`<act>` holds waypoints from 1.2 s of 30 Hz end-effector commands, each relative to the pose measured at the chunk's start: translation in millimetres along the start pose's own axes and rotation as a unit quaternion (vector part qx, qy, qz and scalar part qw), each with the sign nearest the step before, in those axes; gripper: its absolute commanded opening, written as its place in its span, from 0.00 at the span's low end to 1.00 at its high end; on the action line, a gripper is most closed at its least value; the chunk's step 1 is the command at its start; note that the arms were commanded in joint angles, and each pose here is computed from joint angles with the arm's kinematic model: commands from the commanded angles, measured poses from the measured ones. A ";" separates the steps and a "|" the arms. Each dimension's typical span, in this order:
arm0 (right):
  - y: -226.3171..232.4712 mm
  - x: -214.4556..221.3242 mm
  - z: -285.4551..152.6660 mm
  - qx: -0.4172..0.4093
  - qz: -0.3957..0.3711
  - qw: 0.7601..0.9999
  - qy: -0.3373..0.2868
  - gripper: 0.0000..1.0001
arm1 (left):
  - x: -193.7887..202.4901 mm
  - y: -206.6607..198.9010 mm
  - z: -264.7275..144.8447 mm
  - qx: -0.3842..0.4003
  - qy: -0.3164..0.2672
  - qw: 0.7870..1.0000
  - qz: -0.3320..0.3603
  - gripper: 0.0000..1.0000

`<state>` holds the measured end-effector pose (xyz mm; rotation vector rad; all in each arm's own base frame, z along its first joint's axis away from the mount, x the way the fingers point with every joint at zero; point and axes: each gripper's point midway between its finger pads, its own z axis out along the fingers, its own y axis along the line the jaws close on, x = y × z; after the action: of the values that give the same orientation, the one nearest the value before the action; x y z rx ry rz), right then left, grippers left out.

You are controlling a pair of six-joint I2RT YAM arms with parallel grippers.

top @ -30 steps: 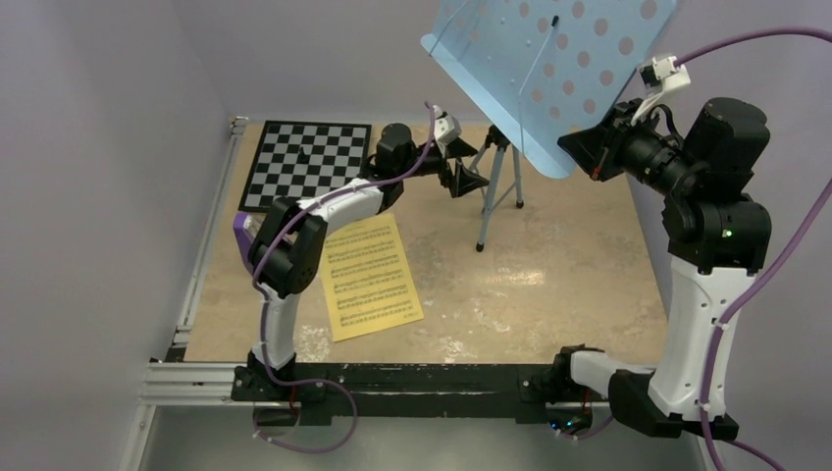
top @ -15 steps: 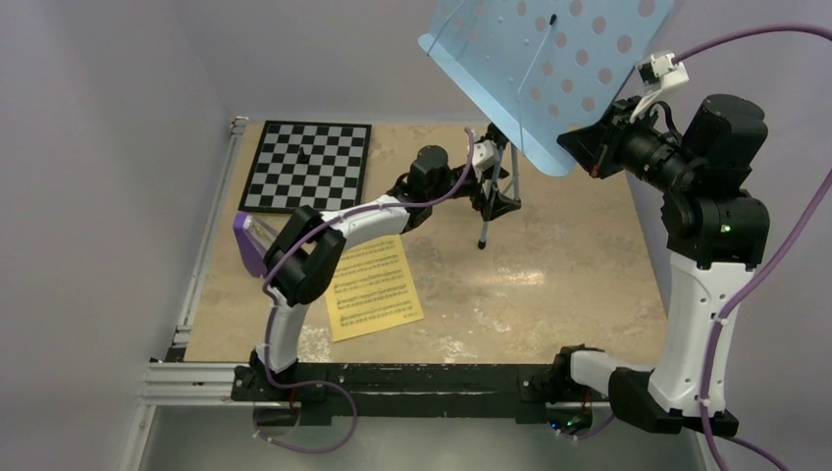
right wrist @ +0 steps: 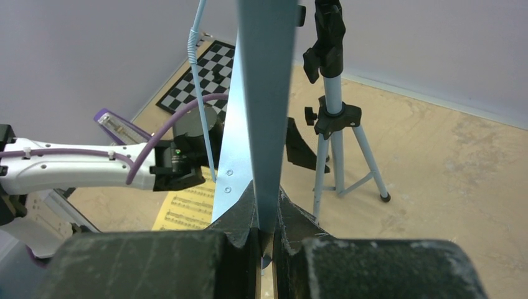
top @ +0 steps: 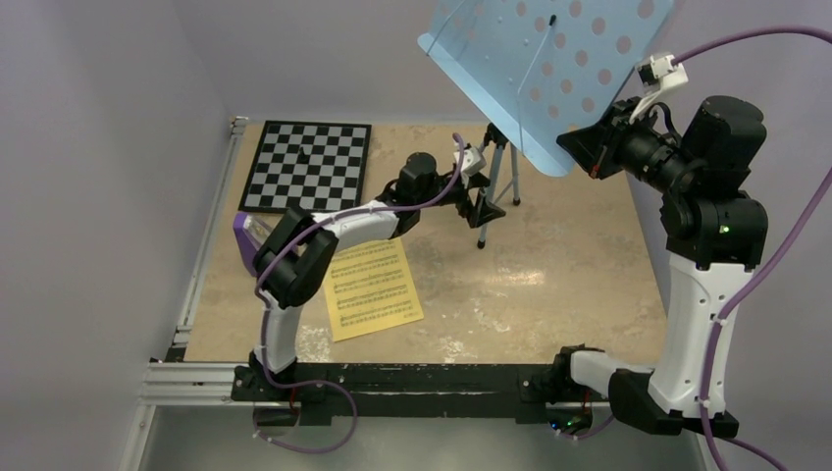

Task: Pack up the instrument practice props

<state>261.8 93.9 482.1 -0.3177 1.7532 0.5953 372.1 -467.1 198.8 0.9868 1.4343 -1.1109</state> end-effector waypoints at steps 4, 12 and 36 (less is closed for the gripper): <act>3.8 0.3 -3.5 -0.005 -0.012 1.000 -0.003 0.00 | -71.3 -1.9 -52.9 -0.040 -0.065 0.995 0.060 0.99; 2.8 7.1 -1.8 -0.009 -0.010 1.000 0.008 0.00 | -90.5 6.9 -52.8 -0.029 -0.075 0.991 0.108 0.99; 4.5 11.5 -1.3 -0.017 -0.008 1.000 0.022 0.00 | -92.3 11.8 7.0 0.086 -0.086 0.992 0.040 0.70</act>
<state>260.0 96.6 480.5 -0.3548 1.7444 0.6001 424.8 -461.2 276.2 0.9849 1.2141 -1.0867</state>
